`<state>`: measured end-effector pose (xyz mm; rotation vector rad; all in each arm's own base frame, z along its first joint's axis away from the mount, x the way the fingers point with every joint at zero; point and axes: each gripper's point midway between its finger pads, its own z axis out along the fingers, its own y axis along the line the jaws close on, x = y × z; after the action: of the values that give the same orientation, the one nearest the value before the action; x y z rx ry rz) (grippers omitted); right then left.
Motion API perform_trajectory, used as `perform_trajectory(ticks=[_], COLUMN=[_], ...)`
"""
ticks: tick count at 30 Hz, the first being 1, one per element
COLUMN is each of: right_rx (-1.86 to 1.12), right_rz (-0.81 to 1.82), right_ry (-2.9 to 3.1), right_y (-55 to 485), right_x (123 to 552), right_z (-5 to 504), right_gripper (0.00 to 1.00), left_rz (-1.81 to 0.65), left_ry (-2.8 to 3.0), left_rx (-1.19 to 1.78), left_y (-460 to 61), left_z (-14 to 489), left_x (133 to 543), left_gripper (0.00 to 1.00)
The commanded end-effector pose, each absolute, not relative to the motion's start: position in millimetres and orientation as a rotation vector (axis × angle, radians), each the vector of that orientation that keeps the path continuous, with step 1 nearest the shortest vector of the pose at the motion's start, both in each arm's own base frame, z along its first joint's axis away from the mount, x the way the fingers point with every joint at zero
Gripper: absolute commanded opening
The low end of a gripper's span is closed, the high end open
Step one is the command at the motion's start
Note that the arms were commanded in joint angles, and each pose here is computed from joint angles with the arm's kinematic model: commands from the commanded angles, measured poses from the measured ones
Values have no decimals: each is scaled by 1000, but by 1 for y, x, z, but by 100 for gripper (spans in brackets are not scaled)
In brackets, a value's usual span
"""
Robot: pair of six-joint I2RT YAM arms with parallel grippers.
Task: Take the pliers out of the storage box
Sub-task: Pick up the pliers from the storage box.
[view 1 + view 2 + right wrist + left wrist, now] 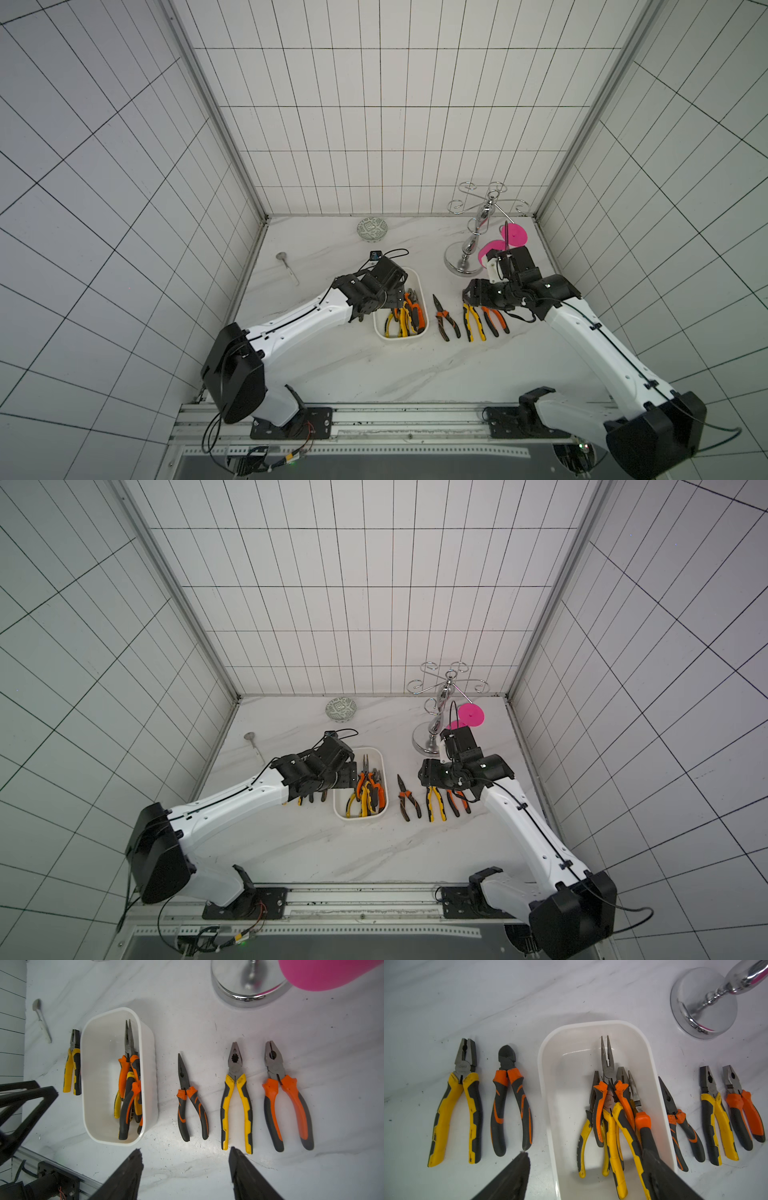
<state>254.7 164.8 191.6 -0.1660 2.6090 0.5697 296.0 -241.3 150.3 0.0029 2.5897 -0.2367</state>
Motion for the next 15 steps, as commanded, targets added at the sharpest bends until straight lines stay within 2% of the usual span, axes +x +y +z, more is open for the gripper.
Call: perform_trajectory(ticks=[1,7,15], right_rx=[-240,-269,-277], right_rz=[692,749,719], right_ry=[2558,2516,2495], right_y=[185,192,187], right_x=[252,249,248], right_z=[191,192,192], right_gripper=[71,73,75], left_rz=[-203,-139,-129], left_ry=[2719,2785,2872], left_rx=[8,85,129], left_y=[-251,-269,-281], left_z=[134,105,68], left_x=[290,305,307], left_gripper=[75,55,48])
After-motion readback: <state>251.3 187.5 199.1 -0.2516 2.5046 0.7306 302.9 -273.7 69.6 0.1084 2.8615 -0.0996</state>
